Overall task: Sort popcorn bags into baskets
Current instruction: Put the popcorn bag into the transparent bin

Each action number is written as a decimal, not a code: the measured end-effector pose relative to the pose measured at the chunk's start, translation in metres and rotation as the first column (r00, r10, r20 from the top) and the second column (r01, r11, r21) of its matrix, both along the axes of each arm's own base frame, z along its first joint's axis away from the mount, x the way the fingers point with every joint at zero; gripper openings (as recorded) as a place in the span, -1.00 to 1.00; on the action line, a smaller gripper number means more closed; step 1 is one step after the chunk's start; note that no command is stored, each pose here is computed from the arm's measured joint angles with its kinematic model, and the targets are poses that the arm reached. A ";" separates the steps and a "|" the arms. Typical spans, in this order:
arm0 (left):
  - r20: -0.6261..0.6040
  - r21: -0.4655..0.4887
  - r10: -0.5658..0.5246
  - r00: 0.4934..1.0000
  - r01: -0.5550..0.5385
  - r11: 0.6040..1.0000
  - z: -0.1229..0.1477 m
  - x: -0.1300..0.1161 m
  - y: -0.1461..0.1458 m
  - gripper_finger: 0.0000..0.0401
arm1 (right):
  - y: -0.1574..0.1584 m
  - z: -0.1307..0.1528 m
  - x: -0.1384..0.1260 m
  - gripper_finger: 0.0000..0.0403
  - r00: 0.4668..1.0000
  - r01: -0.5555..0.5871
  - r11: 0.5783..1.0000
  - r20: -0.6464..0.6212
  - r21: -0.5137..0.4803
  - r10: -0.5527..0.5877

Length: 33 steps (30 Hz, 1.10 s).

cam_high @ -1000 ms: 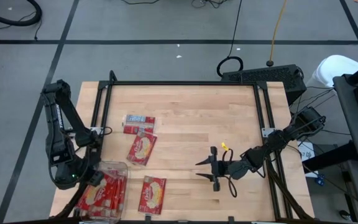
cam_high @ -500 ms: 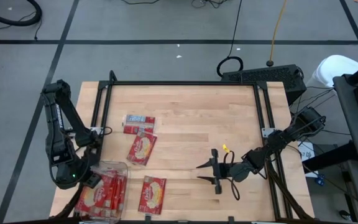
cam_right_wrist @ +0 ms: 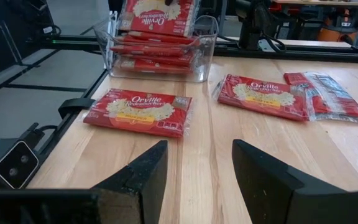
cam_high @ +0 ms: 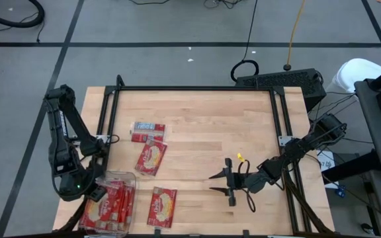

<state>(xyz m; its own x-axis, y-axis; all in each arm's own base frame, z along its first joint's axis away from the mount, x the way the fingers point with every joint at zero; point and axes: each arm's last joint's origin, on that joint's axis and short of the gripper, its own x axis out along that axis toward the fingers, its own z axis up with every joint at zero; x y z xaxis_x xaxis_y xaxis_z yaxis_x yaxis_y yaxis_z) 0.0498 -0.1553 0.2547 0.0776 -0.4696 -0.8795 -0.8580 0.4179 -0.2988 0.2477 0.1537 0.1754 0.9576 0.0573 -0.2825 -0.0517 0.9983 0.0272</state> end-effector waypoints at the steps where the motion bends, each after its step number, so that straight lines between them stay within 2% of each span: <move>1: 0.006 0.007 0.000 1.000 0.000 1.000 0.000 0.001 0.001 -0.48 | 0.000 0.000 0.000 -0.15 1.000 0.000 1.000 0.000 0.000 0.000; 5: 0.068 0.028 -0.001 0.998 -0.001 1.000 0.000 0.004 0.002 -0.48 | 0.000 0.000 0.000 -0.15 1.000 0.001 1.000 0.000 0.000 -0.001; 10: 0.083 0.029 0.000 0.997 -0.002 1.000 0.000 0.006 0.002 -0.48 | 0.000 0.000 0.000 -0.15 1.000 0.002 1.000 0.000 0.003 -0.002; 15: 0.162 -0.011 -0.067 0.985 0.070 0.997 0.001 0.011 -0.007 -0.41 | 0.001 0.000 -0.001 -0.15 1.000 0.001 1.000 0.000 0.009 -0.001; 25: 0.109 0.027 -0.063 0.992 0.060 0.998 -0.008 0.022 -0.012 0.11 | 0.008 0.000 -0.005 -0.15 1.000 -0.022 1.000 0.003 0.019 0.022; 29: 0.078 0.054 -0.073 0.994 0.069 0.996 -0.010 0.023 -0.007 0.16 | 0.008 0.000 -0.005 -0.15 1.000 -0.023 1.000 0.004 0.015 0.023; 33: 0.015 0.126 -0.111 0.994 0.108 0.986 -0.013 0.024 0.004 0.17 | 0.008 0.000 -0.005 -0.15 1.000 -0.027 1.000 0.005 -0.001 0.027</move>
